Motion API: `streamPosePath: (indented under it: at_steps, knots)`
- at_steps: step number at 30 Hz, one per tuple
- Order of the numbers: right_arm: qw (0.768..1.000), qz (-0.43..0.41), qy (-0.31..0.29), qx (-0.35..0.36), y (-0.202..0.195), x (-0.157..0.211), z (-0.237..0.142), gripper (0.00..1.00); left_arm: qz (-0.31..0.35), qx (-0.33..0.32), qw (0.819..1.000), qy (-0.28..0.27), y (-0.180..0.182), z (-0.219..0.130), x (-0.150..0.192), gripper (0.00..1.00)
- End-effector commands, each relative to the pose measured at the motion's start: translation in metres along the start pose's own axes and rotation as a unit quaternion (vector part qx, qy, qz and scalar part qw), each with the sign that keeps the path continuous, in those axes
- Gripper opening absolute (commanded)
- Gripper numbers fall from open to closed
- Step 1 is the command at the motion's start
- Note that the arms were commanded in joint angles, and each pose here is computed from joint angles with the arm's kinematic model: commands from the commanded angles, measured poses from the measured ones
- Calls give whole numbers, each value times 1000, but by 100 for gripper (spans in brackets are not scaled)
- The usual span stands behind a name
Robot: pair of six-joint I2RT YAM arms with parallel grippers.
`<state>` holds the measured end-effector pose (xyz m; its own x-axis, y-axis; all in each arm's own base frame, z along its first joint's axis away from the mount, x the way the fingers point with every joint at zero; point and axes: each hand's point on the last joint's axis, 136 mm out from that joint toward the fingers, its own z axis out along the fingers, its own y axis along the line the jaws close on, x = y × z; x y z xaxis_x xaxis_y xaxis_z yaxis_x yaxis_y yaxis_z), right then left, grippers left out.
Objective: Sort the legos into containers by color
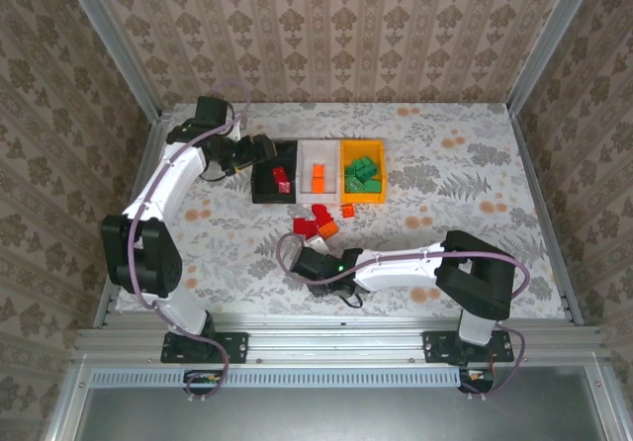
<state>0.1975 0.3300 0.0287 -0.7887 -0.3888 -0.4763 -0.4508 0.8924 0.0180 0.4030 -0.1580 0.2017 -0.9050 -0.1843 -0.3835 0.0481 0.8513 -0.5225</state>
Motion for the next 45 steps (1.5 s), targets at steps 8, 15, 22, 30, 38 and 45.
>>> streamPosePath:
  at_steps: [8,15,22,30,38,45]
  knots:
    - [997,-6,-68,36,-5,-27,-49,21,6,43,999,-23,-20,-18,-8,80]
    - [989,10,-136,53,-44,-101,-83,22,4,43,999,-30,-20,-21,-8,80]
    - [991,66,-106,41,-98,-181,-29,24,-8,28,999,-26,-7,-15,-9,80]
    - [992,99,-65,49,-140,-227,31,25,-22,28,999,-21,-2,-9,-9,80]
    - [993,82,-67,53,-145,-246,27,44,-26,35,999,-13,-2,-4,-7,81]
    - [984,101,-140,45,-153,-229,-41,45,6,38,999,5,-18,5,6,78]
